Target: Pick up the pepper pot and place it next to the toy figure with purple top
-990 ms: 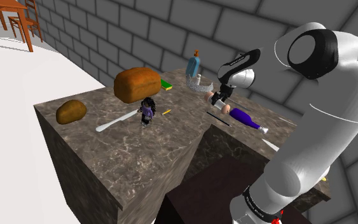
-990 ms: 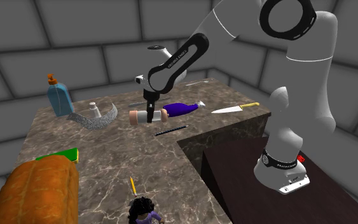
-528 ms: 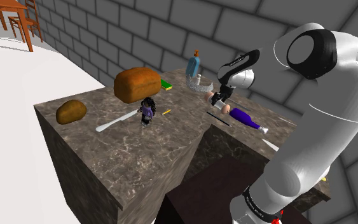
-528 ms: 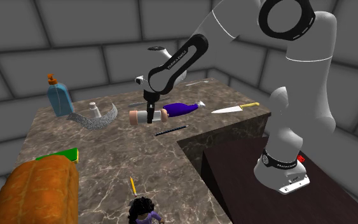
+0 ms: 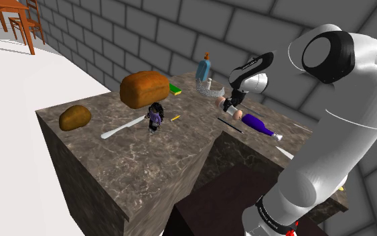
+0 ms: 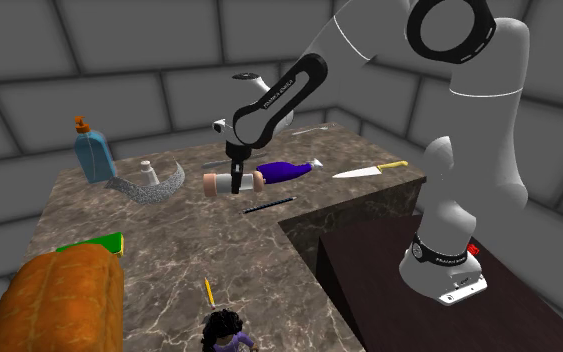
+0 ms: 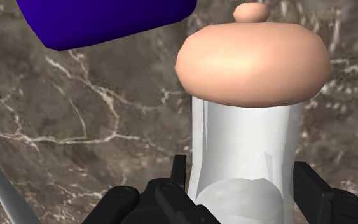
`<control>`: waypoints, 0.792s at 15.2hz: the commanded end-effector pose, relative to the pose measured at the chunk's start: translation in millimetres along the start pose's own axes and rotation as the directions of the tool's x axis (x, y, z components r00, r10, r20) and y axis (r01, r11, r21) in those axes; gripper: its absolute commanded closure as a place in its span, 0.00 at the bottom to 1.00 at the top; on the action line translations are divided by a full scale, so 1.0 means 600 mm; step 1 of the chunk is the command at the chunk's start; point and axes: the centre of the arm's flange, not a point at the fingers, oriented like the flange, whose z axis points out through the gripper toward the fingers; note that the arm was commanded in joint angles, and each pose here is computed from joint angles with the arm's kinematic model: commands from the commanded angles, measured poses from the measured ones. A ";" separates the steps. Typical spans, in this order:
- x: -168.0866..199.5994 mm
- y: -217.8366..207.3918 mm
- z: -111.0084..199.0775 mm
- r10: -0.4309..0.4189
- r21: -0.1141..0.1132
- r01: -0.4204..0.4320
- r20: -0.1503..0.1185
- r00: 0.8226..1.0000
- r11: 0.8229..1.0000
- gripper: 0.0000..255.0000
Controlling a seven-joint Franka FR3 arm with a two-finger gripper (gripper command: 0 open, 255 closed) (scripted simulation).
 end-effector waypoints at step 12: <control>0.014 0.008 -0.087 0.000 0.000 0.000 0.000 1.000 1.000 1.00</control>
